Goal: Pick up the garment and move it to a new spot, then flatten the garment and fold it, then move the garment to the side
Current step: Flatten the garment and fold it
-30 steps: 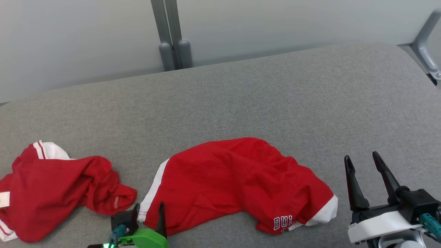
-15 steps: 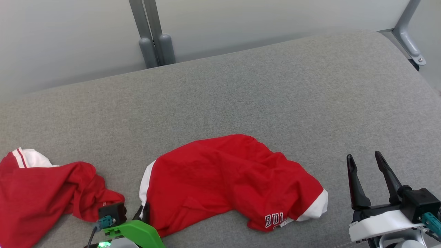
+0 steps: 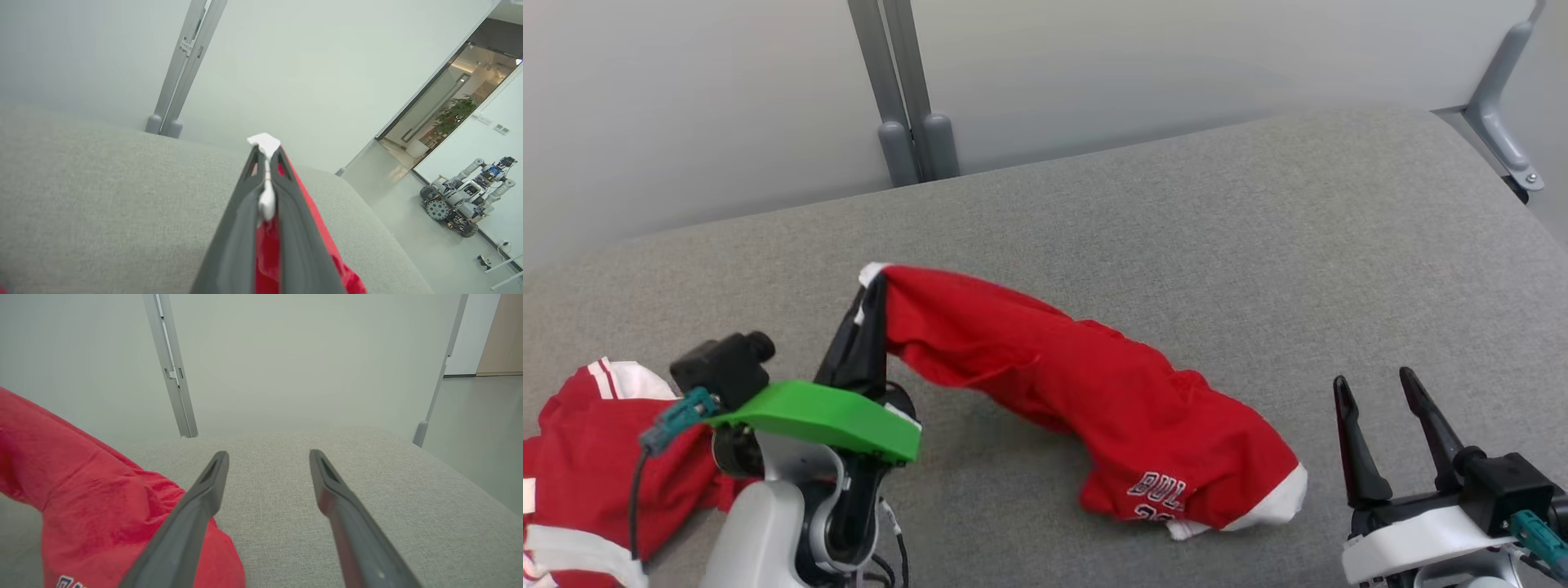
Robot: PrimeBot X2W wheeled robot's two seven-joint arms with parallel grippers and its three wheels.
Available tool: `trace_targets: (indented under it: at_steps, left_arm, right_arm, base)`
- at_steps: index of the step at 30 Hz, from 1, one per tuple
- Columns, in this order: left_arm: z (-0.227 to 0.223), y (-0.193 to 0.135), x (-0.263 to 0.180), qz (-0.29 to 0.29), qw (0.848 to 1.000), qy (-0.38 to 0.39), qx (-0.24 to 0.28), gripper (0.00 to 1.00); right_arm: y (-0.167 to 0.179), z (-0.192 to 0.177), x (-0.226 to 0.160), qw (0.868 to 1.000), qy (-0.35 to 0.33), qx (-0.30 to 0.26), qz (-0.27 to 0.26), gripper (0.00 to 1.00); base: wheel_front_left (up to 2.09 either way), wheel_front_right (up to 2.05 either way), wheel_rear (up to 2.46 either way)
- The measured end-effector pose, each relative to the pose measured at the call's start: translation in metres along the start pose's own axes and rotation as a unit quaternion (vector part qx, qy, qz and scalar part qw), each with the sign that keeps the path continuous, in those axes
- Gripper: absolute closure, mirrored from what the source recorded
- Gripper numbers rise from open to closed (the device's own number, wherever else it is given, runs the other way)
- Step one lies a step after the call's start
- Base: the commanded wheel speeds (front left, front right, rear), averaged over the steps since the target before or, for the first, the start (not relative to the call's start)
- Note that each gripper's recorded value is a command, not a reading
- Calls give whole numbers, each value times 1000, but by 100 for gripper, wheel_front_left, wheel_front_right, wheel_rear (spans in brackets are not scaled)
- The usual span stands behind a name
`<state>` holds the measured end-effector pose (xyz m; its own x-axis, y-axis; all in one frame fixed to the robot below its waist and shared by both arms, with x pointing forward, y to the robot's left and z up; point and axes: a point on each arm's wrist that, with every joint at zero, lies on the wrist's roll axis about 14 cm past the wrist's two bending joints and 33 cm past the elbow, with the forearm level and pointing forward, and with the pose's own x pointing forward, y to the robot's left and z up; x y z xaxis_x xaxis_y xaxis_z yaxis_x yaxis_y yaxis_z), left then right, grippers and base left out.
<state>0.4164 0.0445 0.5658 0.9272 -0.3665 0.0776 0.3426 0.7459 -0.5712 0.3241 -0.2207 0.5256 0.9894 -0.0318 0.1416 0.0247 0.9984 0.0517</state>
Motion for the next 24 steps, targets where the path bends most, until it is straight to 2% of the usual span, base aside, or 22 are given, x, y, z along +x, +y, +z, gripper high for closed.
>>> trace_targets:
  at_steps: [8, 12, 17, 21, 24]
  left_arm:
    - [104, -52, -8, -69, 989, -127, 28, 100]
    - [124, -75, -16, -91, 984, -152, 26, 100]
    - [98, -102, -13, -121, 986, -117, 6, 100]
    - [38, -119, -4, -139, 989, -37, -27, 100]
    - [-8, -138, -1, -154, 986, 20, -60, 100]
  right_arm:
    - [13, 3, 0, 1000, -6, 3, 22, 0]
    - [18, 5, 1, 1000, -9, 5, 29, 0]
    - [20, 5, 2, 999, -10, 9, 31, 0]
    - [22, 5, 3, 999, -11, 16, 29, 0]
    - [25, 5, 5, 999, -11, 21, 29, 0]
  base:
    - [0, 0, 0]
    - [0, 0, 0]
    - [0, 0, 0]
    - [0, 0, 0]
    - [0, 0, 0]
